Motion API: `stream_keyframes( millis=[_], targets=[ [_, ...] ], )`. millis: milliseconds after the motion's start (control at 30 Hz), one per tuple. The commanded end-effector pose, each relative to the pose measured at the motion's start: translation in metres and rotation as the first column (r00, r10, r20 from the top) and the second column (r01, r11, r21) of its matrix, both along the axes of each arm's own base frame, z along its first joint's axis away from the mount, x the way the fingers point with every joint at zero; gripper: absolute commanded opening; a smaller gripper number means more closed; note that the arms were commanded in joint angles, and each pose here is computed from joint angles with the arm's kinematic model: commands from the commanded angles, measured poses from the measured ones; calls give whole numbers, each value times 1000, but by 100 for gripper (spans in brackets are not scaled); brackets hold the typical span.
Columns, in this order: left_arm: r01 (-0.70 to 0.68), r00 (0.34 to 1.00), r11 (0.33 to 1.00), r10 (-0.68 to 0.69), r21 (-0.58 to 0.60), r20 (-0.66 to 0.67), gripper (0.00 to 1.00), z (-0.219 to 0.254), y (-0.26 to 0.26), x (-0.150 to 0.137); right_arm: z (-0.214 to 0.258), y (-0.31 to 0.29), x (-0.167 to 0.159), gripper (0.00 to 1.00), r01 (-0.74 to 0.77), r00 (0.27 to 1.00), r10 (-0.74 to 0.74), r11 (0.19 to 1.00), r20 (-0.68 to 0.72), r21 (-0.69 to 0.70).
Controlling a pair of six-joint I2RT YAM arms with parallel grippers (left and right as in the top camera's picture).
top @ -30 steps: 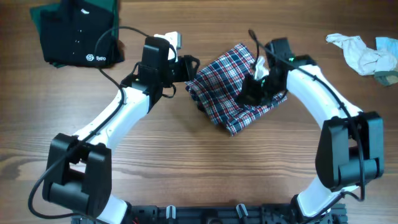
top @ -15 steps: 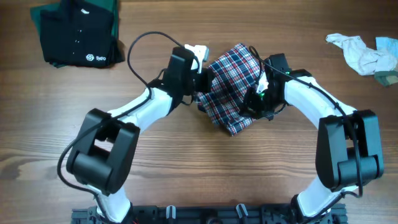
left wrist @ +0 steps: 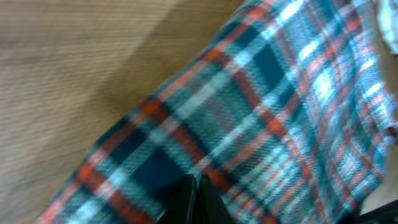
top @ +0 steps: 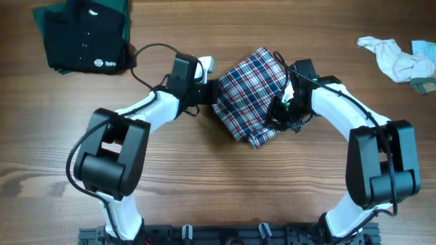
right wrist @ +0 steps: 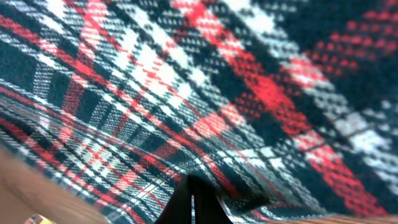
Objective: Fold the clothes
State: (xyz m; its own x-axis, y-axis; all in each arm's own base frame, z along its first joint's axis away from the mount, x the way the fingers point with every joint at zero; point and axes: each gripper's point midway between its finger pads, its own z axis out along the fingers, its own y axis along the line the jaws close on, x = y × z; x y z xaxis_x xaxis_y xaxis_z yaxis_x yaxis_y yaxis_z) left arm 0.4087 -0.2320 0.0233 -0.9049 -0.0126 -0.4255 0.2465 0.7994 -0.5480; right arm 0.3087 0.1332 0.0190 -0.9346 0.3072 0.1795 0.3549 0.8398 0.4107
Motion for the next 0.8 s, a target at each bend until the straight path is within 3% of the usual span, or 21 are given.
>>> stream_keyframes(
  millis=[0,233,433,633,767],
  targets=[
    [18,999,990,-12,137,-42,4,-28,22,-10,-6,-9,-1,4,17,1000,-17,999,-7,-49],
    [31,979,978,12,206,-204,4,-68,37,-39,-10,-33,5,4,111,993,-113,987,-13,-112],
    [5,942,971,76,239,-326,4,-76,47,-62,-9,-67,29,5,203,978,-198,974,59,-104],
    [32,889,959,102,282,-447,4,-81,57,-93,-17,-74,49,9,210,972,-197,972,127,-105],
    [57,818,964,103,258,-567,4,-77,57,-123,-37,-74,61,11,213,969,-198,972,147,-100]
  ],
)
